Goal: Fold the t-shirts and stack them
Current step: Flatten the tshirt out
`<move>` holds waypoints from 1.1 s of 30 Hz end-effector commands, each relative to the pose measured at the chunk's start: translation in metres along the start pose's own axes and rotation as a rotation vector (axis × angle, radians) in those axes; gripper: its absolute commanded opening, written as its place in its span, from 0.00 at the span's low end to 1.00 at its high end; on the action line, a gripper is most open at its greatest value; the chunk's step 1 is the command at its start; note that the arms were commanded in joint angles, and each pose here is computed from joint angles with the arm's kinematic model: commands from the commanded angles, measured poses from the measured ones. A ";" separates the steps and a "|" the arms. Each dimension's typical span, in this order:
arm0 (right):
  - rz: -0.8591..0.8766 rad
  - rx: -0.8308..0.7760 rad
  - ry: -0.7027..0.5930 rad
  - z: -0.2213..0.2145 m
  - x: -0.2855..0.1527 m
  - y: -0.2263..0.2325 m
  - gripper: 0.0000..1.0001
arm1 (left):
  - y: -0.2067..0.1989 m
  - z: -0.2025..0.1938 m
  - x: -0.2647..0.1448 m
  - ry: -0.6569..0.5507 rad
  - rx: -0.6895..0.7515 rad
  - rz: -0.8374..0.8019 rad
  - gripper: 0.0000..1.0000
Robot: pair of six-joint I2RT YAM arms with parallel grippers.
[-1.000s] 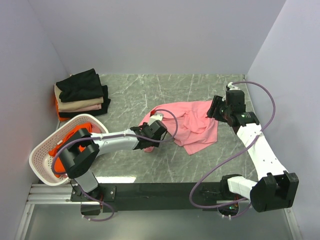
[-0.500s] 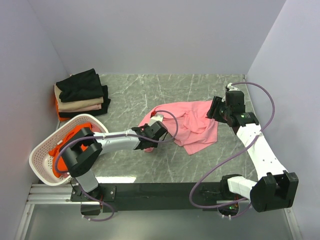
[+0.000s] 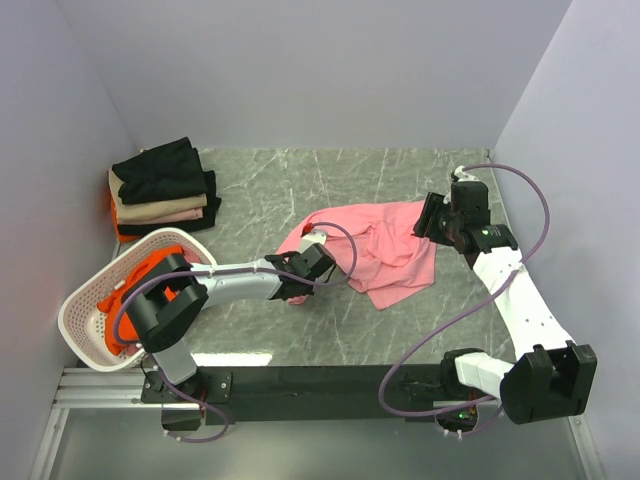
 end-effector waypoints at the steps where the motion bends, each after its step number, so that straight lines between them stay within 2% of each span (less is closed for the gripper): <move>1: -0.004 -0.004 -0.026 0.005 0.002 -0.002 0.64 | 0.004 0.011 -0.010 -0.040 -0.026 0.015 0.01; 10: -0.031 0.010 0.090 -0.022 0.025 -0.004 0.61 | 0.038 0.050 -0.037 -0.126 -0.158 -0.001 0.01; 14: -0.026 -0.001 0.120 -0.032 0.035 0.002 0.60 | 0.057 0.050 -0.039 -0.132 -0.193 -0.012 0.01; 21: -0.022 -0.015 0.215 -0.050 0.061 0.008 0.59 | 0.098 0.056 -0.042 -0.160 -0.262 0.072 0.00; 28: -0.039 -0.031 0.290 -0.061 0.079 0.007 0.59 | 0.145 0.102 -0.067 -0.274 -0.443 0.114 0.01; 33: -0.095 -0.044 0.350 -0.071 0.092 0.000 0.59 | 0.171 0.121 -0.088 -0.333 -0.508 0.147 0.01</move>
Point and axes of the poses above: each gripper's point midway between its finger pads, its own x axis out along the fingers, its own y axis along the line the jaws close on, z = x × y, the point moved 6 cm from there along -x, back along the fingers, and after that the axes turned 1 degree about -x, right-handed, at the moved point
